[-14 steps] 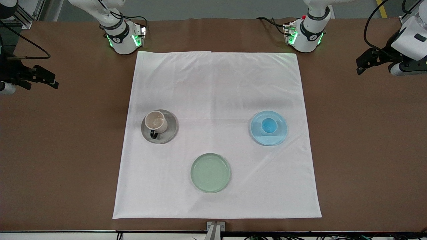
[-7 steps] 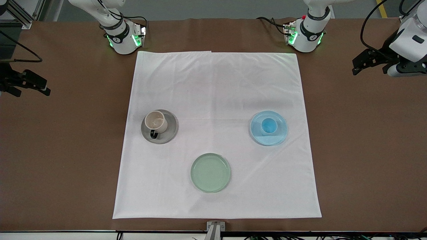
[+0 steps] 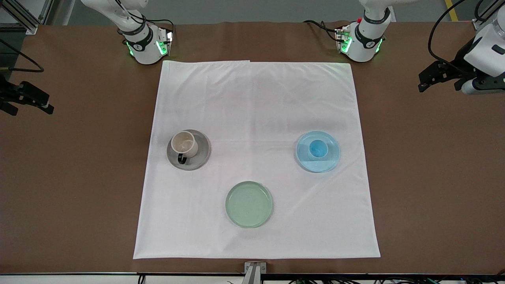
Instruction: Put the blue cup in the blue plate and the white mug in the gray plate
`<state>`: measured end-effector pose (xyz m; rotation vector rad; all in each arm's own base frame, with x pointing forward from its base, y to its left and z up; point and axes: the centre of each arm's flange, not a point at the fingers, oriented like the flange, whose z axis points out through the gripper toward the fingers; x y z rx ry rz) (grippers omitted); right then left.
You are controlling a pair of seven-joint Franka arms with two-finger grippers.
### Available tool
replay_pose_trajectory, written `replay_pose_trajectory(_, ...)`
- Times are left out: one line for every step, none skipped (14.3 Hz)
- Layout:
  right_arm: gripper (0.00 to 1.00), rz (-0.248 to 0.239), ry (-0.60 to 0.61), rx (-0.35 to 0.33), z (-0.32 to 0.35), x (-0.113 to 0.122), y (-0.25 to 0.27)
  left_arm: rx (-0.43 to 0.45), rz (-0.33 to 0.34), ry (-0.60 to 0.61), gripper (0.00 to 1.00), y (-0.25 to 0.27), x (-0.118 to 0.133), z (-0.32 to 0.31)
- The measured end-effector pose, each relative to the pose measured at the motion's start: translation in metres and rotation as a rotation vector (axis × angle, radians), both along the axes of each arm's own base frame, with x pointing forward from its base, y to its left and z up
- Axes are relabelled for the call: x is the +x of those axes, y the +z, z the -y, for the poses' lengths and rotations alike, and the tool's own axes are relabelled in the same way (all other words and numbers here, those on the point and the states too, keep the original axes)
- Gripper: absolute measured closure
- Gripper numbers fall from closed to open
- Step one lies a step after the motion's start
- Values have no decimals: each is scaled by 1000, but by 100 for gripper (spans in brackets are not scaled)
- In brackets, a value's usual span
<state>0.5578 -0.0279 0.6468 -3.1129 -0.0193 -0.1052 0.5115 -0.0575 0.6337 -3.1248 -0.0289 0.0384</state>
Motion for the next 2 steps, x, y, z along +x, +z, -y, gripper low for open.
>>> replay_pose_trajectory(0, 2, 0, 0, 0, 0, 1, 0, -1, 0, 0, -1, 0, 0)
replay_pose_trajectory(0, 2, -1, 0, 0, 0, 1, 0, -2, 0, 0, -1, 1, 0)
